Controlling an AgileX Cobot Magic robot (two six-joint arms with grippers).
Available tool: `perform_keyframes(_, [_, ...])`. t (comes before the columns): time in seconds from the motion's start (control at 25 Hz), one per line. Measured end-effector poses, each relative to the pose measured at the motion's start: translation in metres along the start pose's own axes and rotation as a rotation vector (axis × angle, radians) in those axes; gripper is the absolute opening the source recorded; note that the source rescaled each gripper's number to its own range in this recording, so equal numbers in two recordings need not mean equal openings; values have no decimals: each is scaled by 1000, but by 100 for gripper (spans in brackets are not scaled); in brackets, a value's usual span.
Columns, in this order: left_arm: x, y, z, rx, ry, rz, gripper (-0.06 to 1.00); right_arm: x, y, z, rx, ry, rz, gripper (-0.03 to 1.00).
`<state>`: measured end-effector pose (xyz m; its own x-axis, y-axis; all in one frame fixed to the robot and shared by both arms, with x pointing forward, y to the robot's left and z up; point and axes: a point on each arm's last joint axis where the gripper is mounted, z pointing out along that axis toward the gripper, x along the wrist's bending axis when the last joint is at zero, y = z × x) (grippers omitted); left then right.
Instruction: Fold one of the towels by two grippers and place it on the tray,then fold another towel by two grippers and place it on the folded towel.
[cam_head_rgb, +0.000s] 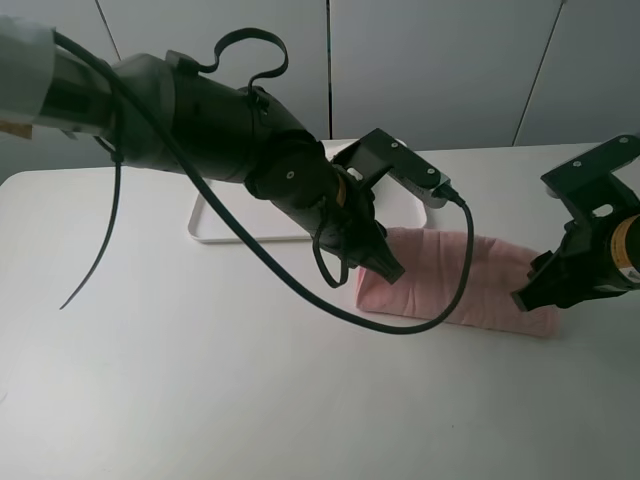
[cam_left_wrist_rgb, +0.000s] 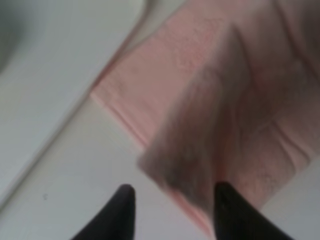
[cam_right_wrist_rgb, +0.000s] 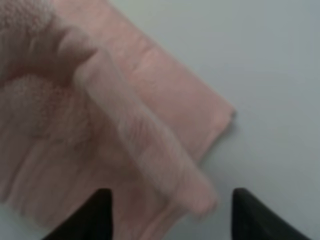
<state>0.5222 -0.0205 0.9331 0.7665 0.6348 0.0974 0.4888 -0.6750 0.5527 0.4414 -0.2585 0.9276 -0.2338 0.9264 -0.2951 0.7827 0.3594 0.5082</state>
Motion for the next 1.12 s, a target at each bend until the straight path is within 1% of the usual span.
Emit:
perform_keyframes(0.04, [4, 0, 0, -2, 8, -24, 72, -3, 1, 0, -9, -30, 39, 77])
perform_keyframes(0.08, [8, 0, 0, -1, 15, -46, 84, -6, 2, 0, -24, -65, 86, 86])
perform_keyframes(0.12, [9, -1, 0, 1, 19, -60, 94, -9, 3, 0, -39, -94, 124, 93])
perform_keyframes(0.16, [13, -1, 1, 3, 25, -69, 97, -11, 4, 0, -51, -111, 149, 97])
perform_keyframes(0.24, [16, -2, 1, 12, 33, -77, 99, -12, 5, 0, -56, -124, 204, 99])
perform_keyframes(0.36, [16, -4, 1, 30, 25, -124, 99, -11, 3, 0, -38, -117, 279, 100])
perform_keyframes(0.6, [13, -5, 1, 75, 1, -230, 99, -5, 4, -1, 29, -46, 390, 100])
perform_keyframes(0.72, [13, -1, 8, 127, 3, -260, 99, -3, 10, -3, 77, -29, 410, 100])
perform_keyframes(0.84, [14, 2, 20, 200, 9, -284, 100, -3, 17, -3, 158, -29, 370, 100])
perform_keyframes(0.92, [13, 5, 27, 231, 11, -297, 100, -2, 23, -3, 202, -18, 338, 100])
perform_keyframes(1.0, [12, 5, 33, 250, 6, -310, 100, -4, 33, -4, 210, 2, 334, 100])
perform_keyframes(1.12, [11, 5, 38, 257, -2, -326, 100, -18, 44, -4, 211, 22, 391, 100])
